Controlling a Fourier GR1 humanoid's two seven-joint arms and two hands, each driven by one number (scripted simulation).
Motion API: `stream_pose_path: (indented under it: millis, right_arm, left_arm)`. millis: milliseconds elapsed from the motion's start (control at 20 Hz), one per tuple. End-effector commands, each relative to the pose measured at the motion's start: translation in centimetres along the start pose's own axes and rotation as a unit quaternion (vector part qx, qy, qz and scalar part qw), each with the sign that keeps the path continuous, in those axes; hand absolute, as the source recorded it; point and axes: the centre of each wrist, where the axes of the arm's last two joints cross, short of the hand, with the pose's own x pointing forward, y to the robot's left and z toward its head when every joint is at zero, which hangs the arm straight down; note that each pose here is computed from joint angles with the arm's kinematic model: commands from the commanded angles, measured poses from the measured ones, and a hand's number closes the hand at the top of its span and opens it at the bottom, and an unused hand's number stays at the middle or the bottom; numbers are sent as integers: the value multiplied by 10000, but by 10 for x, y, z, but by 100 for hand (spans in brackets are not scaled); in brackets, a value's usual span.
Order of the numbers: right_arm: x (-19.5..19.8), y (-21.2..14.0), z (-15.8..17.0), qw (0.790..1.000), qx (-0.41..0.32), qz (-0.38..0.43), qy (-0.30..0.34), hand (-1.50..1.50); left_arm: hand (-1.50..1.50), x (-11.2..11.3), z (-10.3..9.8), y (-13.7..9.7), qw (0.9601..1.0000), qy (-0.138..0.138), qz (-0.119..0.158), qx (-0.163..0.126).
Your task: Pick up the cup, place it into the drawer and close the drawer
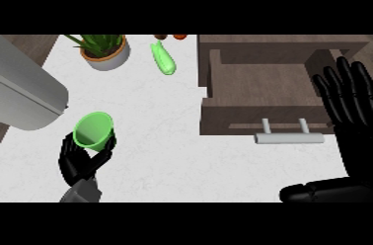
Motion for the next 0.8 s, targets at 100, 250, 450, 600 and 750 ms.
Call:
stream_pose_path:
  millis: [100, 250, 450, 600, 750]
  right_arm:
    - [10, 3, -7, 10000, 1, 5, -23, -150]
    - [-3, 3, 0, 10000, 15, 54, -62, -150]
    - [-9, 4, 1, 10000, 58, 48, -19, -150]
    - [0, 3, 6, 10000, 4, 12, 56, -150]
    - [-2, 5, 7, 10000, -49, 1, 45, -150]
  left_arm:
    - [150, -3, -1, 5, 9976, -633, -50, -264]
    - [150, 3, -7, -8, 9862, -10, 274, -1633]
    - [150, 5, -11, -11, 9663, 34, 492, -2526]
    - [150, 17, -26, -14, 9617, -186, 634, -2660]
    - [150, 25, -37, -22, 9509, -279, 918, -2943]
